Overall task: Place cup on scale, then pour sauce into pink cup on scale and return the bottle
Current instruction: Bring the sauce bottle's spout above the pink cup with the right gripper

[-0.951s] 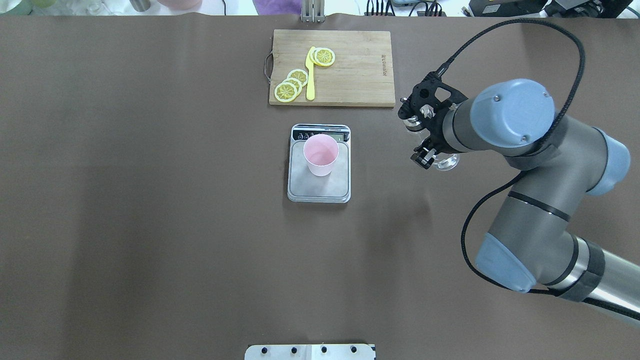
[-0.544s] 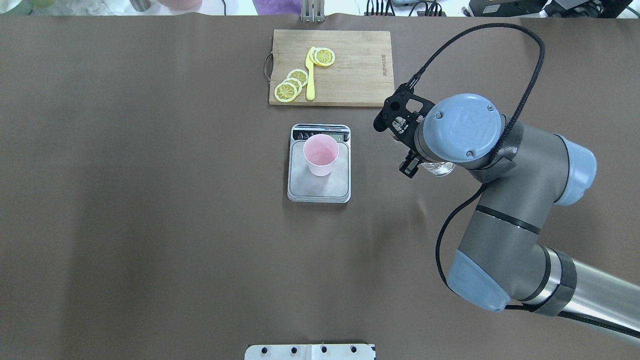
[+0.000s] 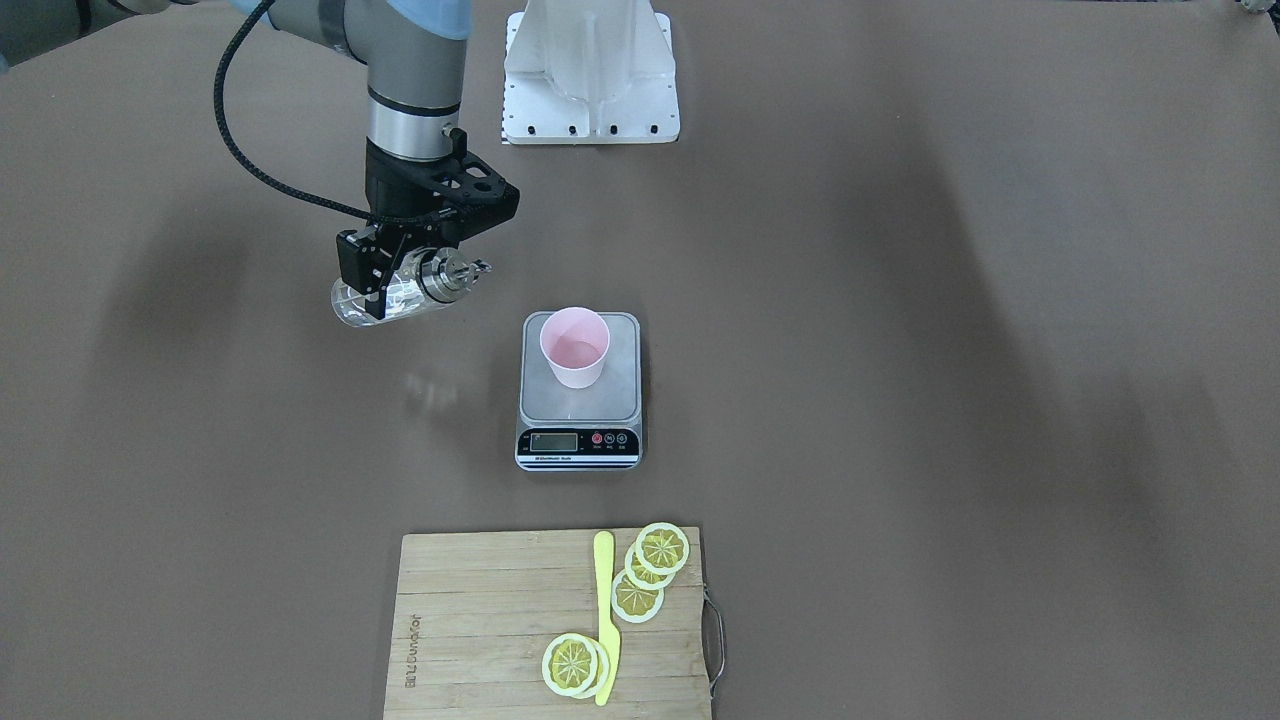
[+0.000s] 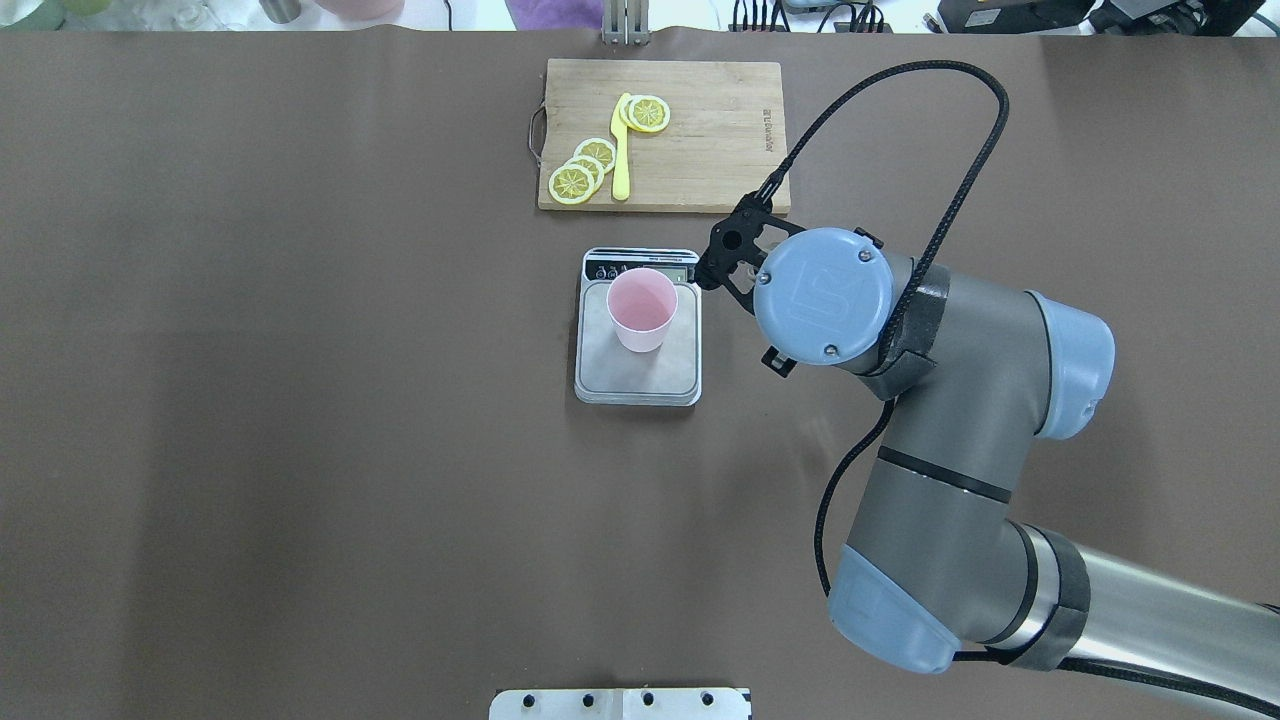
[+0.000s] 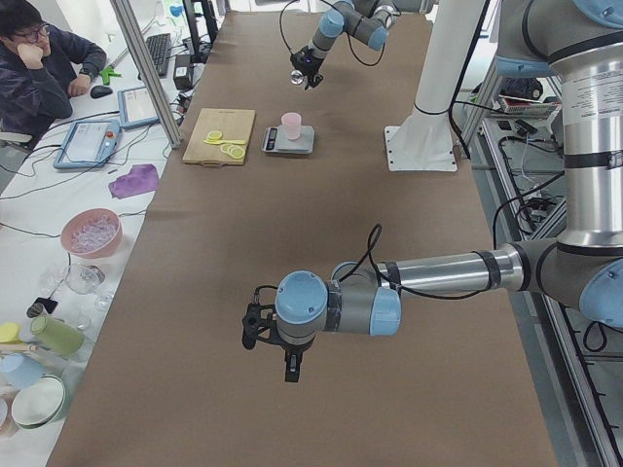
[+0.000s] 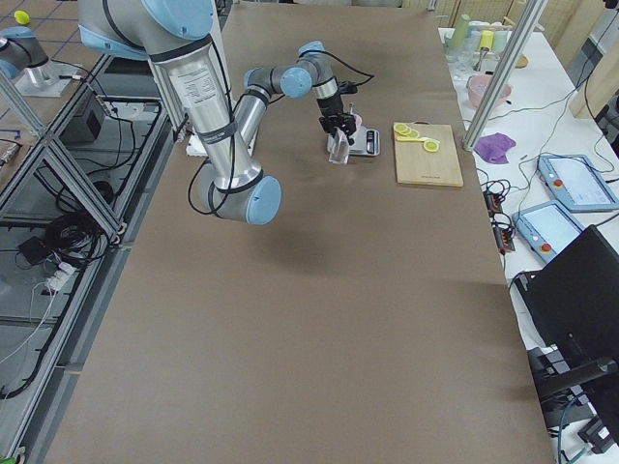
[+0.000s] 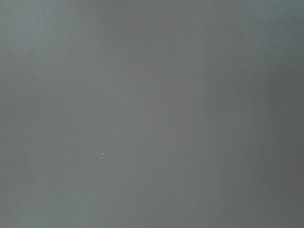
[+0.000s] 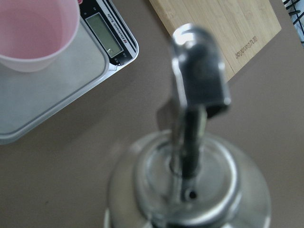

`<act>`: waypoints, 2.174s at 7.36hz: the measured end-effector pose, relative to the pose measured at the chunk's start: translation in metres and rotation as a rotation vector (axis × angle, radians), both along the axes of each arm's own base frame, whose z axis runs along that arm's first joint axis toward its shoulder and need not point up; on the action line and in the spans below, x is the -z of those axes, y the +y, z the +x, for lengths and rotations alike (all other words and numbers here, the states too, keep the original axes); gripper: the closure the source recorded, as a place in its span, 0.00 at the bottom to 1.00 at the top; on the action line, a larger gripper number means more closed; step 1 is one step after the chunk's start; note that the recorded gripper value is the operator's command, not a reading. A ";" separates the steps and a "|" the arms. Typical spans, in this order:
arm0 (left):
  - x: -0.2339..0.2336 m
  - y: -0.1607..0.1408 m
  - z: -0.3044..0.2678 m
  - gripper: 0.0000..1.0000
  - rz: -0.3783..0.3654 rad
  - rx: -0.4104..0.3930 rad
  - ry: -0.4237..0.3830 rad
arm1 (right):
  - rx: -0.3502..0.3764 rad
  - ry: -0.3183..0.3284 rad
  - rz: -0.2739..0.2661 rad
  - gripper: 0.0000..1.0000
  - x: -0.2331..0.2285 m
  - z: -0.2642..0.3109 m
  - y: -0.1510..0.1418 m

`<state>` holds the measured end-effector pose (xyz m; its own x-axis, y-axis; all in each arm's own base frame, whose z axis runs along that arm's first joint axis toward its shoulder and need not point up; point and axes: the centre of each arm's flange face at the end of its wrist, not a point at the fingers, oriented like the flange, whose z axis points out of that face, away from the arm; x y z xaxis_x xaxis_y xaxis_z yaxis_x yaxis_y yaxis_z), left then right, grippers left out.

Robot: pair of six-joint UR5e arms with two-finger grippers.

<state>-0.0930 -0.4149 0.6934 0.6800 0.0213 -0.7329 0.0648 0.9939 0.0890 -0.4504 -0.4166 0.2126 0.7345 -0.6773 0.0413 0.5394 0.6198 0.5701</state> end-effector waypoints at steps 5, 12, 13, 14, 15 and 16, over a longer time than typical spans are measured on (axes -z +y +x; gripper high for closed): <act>-0.009 0.004 0.000 0.02 -0.014 -0.003 0.001 | 0.133 0.125 0.042 1.00 0.013 -0.019 -0.011; -0.023 0.008 0.001 0.02 -0.037 -0.005 0.003 | 0.233 0.189 -0.025 1.00 0.015 -0.039 -0.045; -0.023 0.008 0.001 0.02 -0.038 -0.005 0.003 | 0.234 0.203 -0.037 1.00 0.015 -0.038 -0.046; -0.023 0.009 0.001 0.02 -0.038 -0.005 0.003 | 0.234 0.216 -0.047 1.00 0.017 -0.037 -0.046; -0.023 0.009 0.001 0.02 -0.038 -0.005 0.003 | 0.234 0.230 -0.057 1.00 0.020 -0.037 -0.046; -0.023 0.009 0.001 0.02 -0.038 -0.005 0.003 | 0.233 0.246 -0.067 1.00 0.021 -0.037 -0.046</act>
